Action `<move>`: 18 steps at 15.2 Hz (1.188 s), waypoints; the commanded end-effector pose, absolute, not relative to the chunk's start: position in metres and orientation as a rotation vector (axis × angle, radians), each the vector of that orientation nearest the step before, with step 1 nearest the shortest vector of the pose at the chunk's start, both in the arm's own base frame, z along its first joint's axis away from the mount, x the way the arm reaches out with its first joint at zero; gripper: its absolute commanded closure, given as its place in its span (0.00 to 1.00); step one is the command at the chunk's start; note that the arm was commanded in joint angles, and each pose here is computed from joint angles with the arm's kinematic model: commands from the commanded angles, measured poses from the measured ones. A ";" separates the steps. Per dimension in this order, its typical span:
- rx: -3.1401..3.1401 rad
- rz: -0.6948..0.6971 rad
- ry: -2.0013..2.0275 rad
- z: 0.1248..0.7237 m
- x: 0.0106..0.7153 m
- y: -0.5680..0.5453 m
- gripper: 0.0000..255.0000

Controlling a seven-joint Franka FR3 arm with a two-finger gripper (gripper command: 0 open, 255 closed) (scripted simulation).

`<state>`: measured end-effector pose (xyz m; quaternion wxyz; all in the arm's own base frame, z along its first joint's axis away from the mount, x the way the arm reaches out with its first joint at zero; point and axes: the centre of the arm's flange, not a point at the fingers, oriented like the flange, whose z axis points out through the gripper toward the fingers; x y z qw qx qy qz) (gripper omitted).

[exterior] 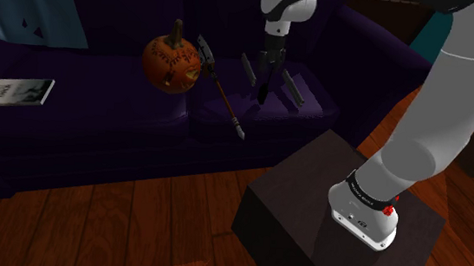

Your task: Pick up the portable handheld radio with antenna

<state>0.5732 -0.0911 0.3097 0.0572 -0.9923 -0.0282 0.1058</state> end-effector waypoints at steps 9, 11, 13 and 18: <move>-3.006 0.341 -0.082 0.246 0.589 -0.097 0.00; -3.006 0.341 -0.082 0.246 0.589 -0.097 0.00; -3.006 0.341 -0.082 0.246 0.589 -0.098 1.00; -3.006 0.341 -0.082 0.246 0.589 -0.098 1.00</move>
